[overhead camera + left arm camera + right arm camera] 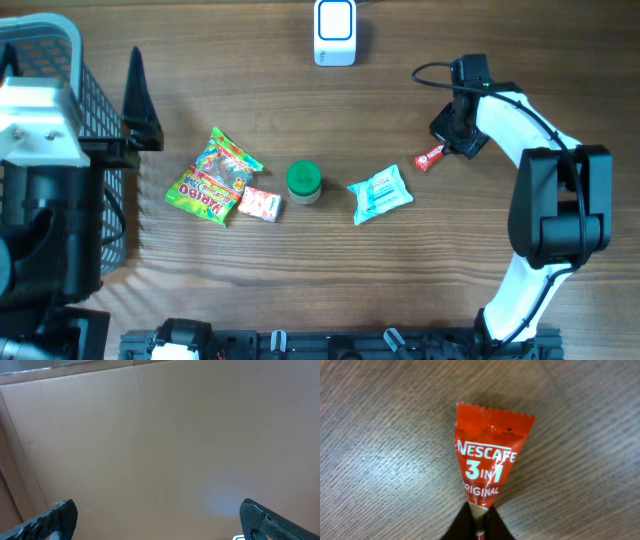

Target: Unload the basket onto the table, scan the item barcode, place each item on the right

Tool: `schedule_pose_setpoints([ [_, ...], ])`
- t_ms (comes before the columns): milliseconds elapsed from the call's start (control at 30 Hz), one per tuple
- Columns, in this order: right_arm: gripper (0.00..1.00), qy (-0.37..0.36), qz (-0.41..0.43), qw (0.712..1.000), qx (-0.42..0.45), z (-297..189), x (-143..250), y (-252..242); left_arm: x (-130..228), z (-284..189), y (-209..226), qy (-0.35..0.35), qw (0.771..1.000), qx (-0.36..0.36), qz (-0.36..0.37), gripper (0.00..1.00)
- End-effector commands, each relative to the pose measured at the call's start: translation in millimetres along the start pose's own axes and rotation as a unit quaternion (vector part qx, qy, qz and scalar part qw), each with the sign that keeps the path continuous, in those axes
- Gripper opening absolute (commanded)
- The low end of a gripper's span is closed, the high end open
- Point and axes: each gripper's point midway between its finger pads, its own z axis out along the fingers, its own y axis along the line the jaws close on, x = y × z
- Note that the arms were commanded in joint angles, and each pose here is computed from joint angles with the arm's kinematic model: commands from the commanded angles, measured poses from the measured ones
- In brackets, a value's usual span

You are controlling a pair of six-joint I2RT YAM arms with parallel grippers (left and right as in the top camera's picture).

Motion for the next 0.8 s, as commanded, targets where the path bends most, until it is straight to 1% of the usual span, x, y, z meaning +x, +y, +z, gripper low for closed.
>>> schedule_pose_setpoints([
  [0, 0.04, 0.046, -0.011, 0.998, 0.036, 33.3, 20.9, -20.7, -8.0, -12.2, 4.6, -0.017, 1.0, -0.002, -0.009, 1.0],
  [100, 0.04, 0.039, -0.023, 0.998, 0.032, 19.5, 6.9, -32.4, -20.1, -30.9, 12.0, -0.038, 0.999, -0.012, -0.011, 1.0],
  [267, 0.04, 0.003, 0.016, 1.0, 0.019, -19.1, -38.4, -73.8, -42.7, -69.8, 27.8, -0.081, 0.996, -0.038, -0.012, 1.0],
  [333, 0.04, -0.024, 0.037, 0.999, 0.026, -34.3, -61.1, -101.4, -48.6, -81.5, 32.7, -0.094, 0.994, -0.048, -0.012, 1.0],
  [467, 0.04, -0.086, 0.095, 0.986, 0.104, -53.3, -101.1, -178.8, -58.0, -102.2, 40.6, -0.117, 0.99, -0.064, -0.044, 1.0],
  [533, 0.04, -0.106, 0.109, 0.979, 0.137, -56.9, -114.4, -209.8, -61.1, -108.1, 37.1, -0.125, 0.99, -0.055, -0.041, 1.0],
  [633, 0.05, -0.138, 0.153, 0.969, 0.133, -57.9, -137.7, -242.3, -61.0, -110.9, 34.2, -0.125, 0.99, -0.049, -0.034, 1.0],
  [767, 0.05, -0.194, 0.171, 0.957, 0.133, -61.5, -170.9, -274.9, -53.2, -109.1, 34.0, -0.108, 0.992, -0.05, -0.033, 1.0],
])
